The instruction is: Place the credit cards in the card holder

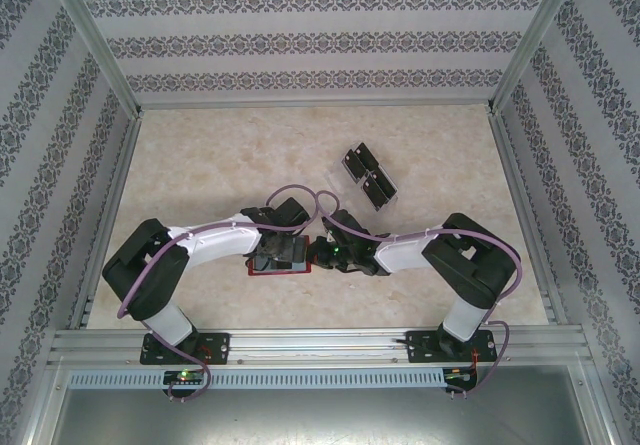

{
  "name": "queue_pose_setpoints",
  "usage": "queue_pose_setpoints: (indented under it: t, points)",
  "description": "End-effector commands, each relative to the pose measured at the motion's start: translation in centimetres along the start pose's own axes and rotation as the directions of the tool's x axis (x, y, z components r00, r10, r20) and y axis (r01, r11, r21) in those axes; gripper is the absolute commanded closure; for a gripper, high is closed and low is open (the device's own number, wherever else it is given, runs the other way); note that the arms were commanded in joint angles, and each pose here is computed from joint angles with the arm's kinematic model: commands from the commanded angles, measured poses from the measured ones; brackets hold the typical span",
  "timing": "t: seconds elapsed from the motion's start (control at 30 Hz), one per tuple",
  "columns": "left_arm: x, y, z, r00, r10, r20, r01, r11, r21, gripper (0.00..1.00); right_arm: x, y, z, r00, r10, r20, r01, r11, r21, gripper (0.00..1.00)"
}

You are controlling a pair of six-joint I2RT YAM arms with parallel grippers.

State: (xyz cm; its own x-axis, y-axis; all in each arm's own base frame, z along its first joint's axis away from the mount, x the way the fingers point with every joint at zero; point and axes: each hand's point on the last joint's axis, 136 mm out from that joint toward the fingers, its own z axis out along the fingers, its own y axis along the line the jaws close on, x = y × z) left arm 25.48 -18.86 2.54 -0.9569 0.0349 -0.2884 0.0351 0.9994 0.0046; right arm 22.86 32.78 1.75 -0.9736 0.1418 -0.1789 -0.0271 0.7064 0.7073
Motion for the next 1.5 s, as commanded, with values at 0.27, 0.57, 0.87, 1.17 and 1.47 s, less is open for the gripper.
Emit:
queue_pose_setpoints:
  t: [0.27,0.57,0.87,1.17,1.47]
  points:
    - [0.6,2.4,-0.6,1.0,-0.006,0.022,0.008,0.995,-0.096,0.0,0.9,-4.7,0.6,0.998,0.07,-0.006,-0.068,0.987,0.149,1.0]
    - [0.9,4.1,-0.8,0.999,-0.03,0.027,0.033,0.993,-0.116,0.0,0.9,-5.5,0.6,0.996,0.091,-0.005,-0.089,0.981,0.17,1.0]
    - [1.0,5.9,-0.8,0.998,-0.06,0.032,0.064,0.988,-0.139,0.0,1.0,-5.9,0.8,0.995,0.101,-0.009,-0.097,0.979,0.18,1.0]
    - [1.2,6.9,-0.7,0.996,-0.078,0.031,0.082,0.985,-0.153,0.0,0.9,-6.1,0.9,0.994,0.107,-0.009,-0.104,0.977,0.187,1.0]
    - [0.6,6.2,-1.5,0.995,-0.086,0.058,0.092,0.99,-0.104,0.0,0.8,-6.0,0.8,0.994,0.107,-0.008,-0.104,0.976,0.189,1.0]
